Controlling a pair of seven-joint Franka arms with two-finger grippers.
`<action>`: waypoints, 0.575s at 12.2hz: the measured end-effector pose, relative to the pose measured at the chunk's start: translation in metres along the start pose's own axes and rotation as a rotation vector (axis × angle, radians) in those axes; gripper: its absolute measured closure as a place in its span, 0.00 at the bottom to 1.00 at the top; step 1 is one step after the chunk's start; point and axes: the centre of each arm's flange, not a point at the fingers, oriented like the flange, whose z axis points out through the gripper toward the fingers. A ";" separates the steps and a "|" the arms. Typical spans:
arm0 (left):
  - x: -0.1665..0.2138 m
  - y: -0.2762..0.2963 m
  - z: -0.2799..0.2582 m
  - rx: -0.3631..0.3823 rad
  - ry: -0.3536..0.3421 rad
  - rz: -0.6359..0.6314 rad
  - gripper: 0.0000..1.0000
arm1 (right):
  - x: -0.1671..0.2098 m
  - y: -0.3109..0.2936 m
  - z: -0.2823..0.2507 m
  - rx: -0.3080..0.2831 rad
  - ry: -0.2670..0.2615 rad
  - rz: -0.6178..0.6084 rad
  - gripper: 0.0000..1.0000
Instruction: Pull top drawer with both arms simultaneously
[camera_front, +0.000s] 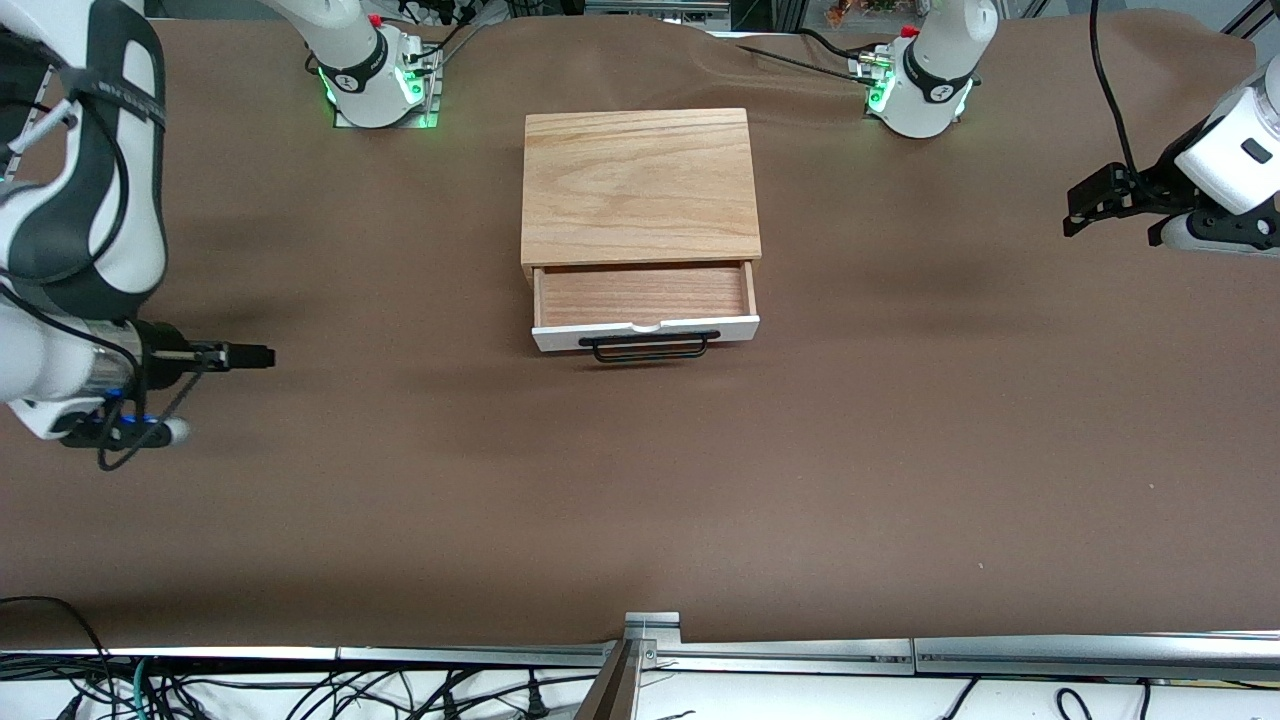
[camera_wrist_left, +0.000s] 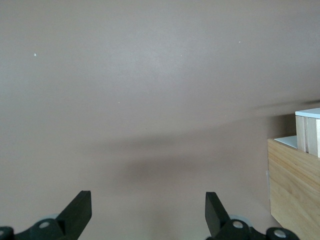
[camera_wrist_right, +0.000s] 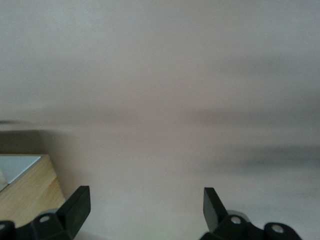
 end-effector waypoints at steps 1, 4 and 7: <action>0.000 -0.001 0.000 0.000 -0.001 -0.003 0.00 | -0.009 0.000 -0.018 -0.024 0.027 -0.006 0.00; 0.000 -0.004 0.001 -0.001 -0.003 -0.010 0.00 | -0.044 0.020 -0.078 -0.108 0.124 -0.008 0.00; 0.000 -0.005 0.002 -0.002 -0.004 -0.011 0.00 | -0.101 0.036 -0.134 -0.110 0.216 -0.005 0.00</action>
